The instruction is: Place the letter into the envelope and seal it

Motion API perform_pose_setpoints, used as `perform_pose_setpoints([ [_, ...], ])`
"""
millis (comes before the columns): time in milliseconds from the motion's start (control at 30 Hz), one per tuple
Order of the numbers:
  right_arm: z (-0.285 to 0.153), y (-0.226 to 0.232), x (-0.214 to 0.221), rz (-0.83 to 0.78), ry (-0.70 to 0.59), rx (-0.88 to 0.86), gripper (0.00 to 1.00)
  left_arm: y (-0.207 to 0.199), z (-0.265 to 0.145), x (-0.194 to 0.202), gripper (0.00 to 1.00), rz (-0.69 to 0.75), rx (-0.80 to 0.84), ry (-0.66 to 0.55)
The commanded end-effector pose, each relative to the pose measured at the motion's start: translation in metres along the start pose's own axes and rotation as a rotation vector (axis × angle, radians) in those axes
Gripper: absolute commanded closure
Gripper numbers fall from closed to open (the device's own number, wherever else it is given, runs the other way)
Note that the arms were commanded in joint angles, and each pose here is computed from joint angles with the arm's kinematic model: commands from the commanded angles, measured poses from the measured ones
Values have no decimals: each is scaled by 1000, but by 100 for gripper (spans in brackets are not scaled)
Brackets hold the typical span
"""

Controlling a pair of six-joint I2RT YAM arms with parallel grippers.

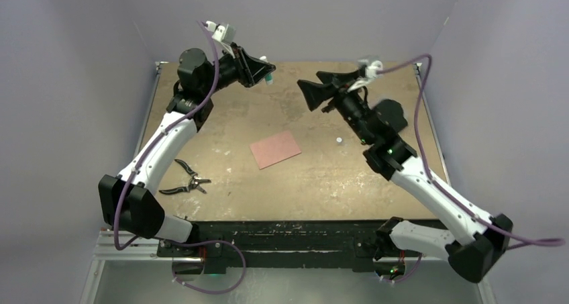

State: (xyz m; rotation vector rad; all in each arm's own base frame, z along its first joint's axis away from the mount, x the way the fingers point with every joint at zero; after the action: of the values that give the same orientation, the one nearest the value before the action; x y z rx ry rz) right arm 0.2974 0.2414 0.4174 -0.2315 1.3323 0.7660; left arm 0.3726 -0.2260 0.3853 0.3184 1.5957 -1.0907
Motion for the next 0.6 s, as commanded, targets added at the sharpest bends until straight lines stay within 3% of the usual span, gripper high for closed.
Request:
perform_pose_setpoints([
  [0,-23,32,-13,190,-82,-180,30,-65,-20,-38,100,429,381,-86],
  [67,-23,39,-10,182,-62,-233,28,-78,-23,-38,100,464,485,-57],
  [233,-21,60,-14,205,-55,-376,22,-88,-27,-38,100,459,560,-31],
  [367,-10,47,-21,243,-91,-269,33,-105,-37,-45,100,435,638,-73],
  [467,-11,51,-22,273,-83,-283,34,-107,-35,-51,100,360,623,-85],
  [567,-5,54,-24,336,-70,-283,28,-114,-33,-62,100,202,616,-122],
])
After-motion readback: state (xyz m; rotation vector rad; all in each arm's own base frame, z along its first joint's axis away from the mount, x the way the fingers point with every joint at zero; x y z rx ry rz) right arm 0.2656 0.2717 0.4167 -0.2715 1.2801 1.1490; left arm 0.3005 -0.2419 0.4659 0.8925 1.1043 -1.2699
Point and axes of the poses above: each gripper's point midway between its finger pads, its own z axis out along the fingers, its own y axis along the line the jaws close on, x = y × z, the point moved 3 cm from there along -z, back along the fingers, and after that the axes turned 1 degree about -z, right-handed, at the moved point
